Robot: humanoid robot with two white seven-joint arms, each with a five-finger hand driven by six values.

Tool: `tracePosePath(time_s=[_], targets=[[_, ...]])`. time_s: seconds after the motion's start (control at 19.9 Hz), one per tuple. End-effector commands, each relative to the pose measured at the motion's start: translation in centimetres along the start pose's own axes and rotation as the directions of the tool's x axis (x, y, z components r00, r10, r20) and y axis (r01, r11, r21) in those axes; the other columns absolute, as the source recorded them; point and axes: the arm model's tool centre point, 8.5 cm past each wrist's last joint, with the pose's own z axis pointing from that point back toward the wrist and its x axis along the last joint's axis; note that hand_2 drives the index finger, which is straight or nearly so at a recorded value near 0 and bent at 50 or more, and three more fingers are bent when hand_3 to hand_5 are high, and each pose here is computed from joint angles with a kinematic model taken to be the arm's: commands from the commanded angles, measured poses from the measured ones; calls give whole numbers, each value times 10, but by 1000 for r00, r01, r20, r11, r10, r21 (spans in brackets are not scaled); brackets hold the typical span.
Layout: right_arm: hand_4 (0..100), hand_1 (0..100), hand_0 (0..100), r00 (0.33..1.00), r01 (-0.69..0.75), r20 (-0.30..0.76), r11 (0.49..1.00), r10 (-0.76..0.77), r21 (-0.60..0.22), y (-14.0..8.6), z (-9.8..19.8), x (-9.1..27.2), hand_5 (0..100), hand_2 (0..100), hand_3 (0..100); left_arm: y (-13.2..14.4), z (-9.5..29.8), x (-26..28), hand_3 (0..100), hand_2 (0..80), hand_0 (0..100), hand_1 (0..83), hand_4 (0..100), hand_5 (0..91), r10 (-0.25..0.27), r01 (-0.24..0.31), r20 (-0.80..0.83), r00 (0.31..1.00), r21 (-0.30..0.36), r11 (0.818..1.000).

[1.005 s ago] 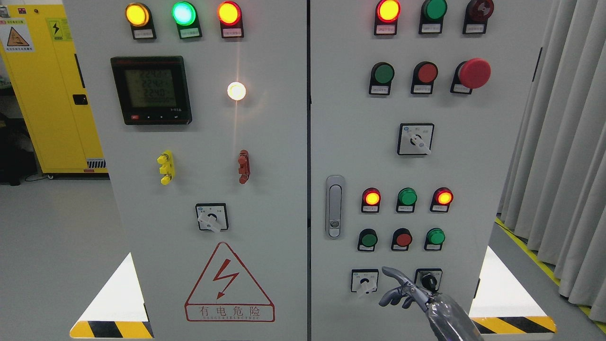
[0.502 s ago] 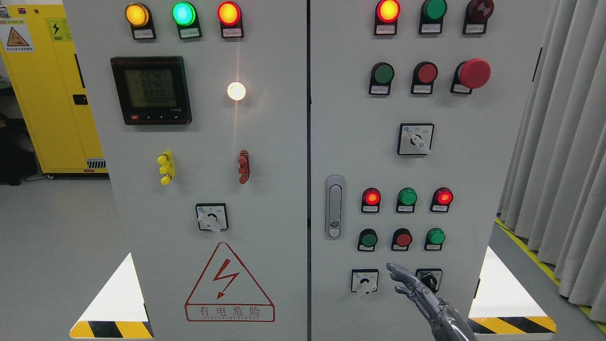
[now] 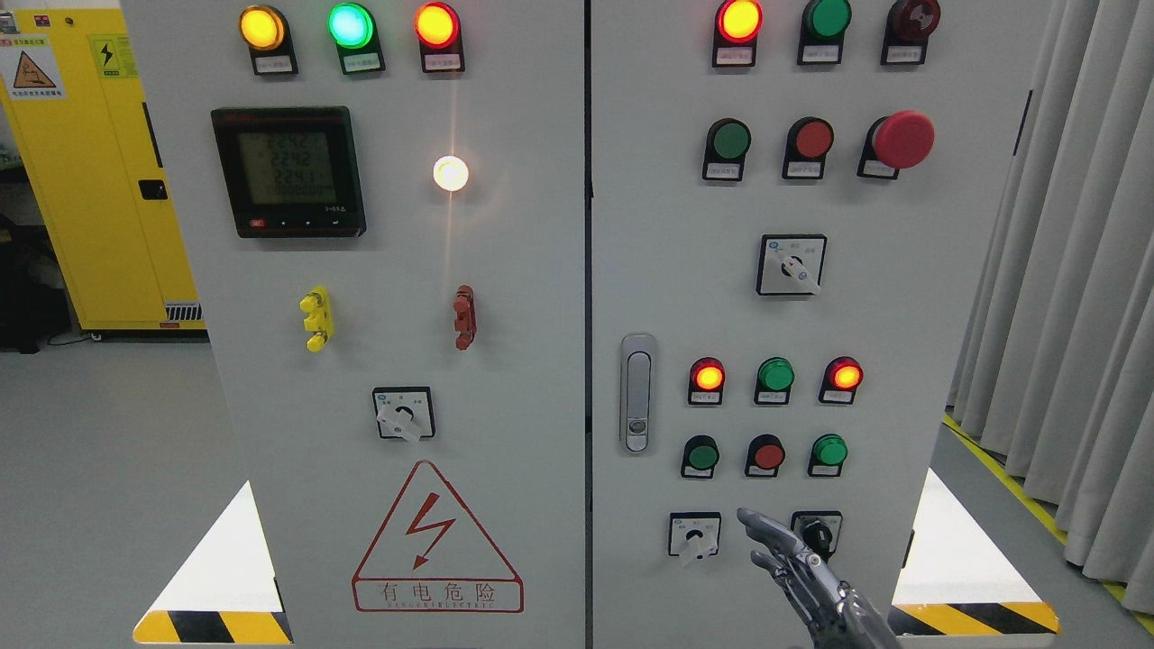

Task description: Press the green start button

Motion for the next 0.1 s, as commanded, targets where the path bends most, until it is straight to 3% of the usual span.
tracePosePath(time_s=[0.0,0.05], targets=[[0,295,179,1000,5,14,1000,-5,-12,-6,-1,3,0,0,0,0,-2,23,0,0,120,556,0,0,-3,3,49,999,-2,1000],[0,296,179,1000,5,13,1000,-5,-14,-6,-1,3,0,0,0,0,-2,23,0,0,120,556,0,0,-3,3,49,999,-2,1000]])
